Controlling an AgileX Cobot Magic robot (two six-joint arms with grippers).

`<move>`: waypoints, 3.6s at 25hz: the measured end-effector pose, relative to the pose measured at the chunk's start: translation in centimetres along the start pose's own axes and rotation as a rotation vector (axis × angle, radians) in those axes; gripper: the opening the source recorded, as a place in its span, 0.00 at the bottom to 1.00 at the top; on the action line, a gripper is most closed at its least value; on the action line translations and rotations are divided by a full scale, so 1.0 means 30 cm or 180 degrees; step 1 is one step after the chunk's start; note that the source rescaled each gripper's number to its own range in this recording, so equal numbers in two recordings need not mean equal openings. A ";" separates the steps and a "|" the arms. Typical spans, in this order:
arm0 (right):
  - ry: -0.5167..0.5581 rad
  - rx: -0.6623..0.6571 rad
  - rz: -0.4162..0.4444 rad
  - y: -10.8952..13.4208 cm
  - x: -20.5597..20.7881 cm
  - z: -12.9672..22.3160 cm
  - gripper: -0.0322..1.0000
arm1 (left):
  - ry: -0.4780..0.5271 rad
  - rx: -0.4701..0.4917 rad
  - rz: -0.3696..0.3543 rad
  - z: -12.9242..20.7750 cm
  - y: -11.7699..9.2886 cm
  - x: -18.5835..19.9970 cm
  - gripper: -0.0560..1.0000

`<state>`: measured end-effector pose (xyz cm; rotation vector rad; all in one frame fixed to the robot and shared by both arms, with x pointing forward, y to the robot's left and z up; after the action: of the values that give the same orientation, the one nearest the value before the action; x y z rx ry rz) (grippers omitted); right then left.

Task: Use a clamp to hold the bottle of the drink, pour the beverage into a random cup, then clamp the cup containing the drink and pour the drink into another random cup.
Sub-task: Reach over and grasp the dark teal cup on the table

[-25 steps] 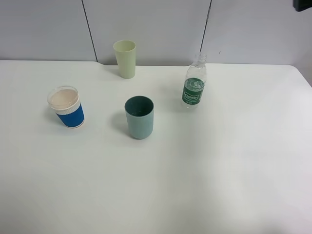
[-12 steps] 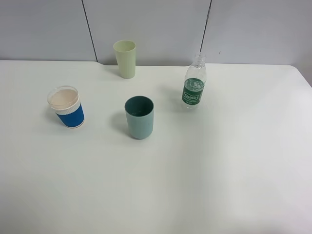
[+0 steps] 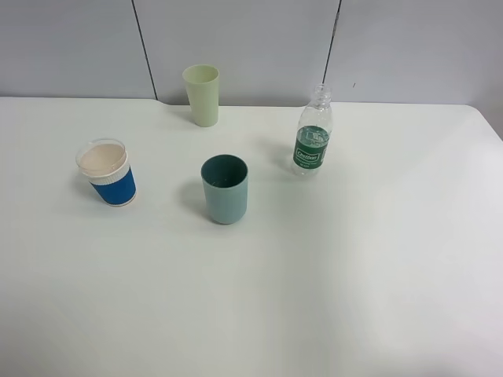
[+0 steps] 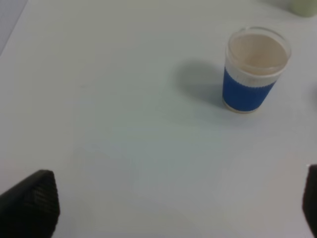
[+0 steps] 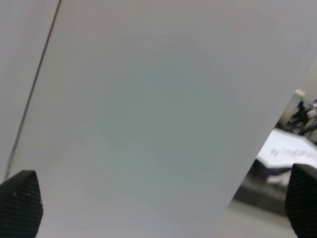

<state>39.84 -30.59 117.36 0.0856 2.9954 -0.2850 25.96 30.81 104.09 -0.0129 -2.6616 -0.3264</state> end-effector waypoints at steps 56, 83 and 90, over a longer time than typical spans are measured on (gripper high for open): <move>0.1936 -0.1189 0.0229 0.048 0.519 0.379 1.00 | 0.0000 0.0000 0.0000 0.000 0.000 0.000 1.00; 0.1938 -0.1237 0.0199 0.053 0.519 0.379 1.00 | 0.0000 0.0000 0.0000 0.000 0.000 0.000 1.00; 0.1939 -0.1261 0.0176 0.056 0.519 0.378 1.00 | 0.0000 0.0000 0.0000 0.000 0.000 0.000 1.00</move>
<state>25.98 -30.41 103.90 0.2539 3.5644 0.4225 25.96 30.81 104.09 -0.0129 -2.6616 -0.3264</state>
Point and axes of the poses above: a point on each arm's last joint axis where the gripper is mounted, x pointing back along that axis away from the gripper, y along the wrist's bending axis when the last joint is at zero, z = x × y, the point moved 3 cm from there along -x, pointing out along that axis toward the gripper, and after that the axes turned 15 degrees about -x, right-handed, at the moved point
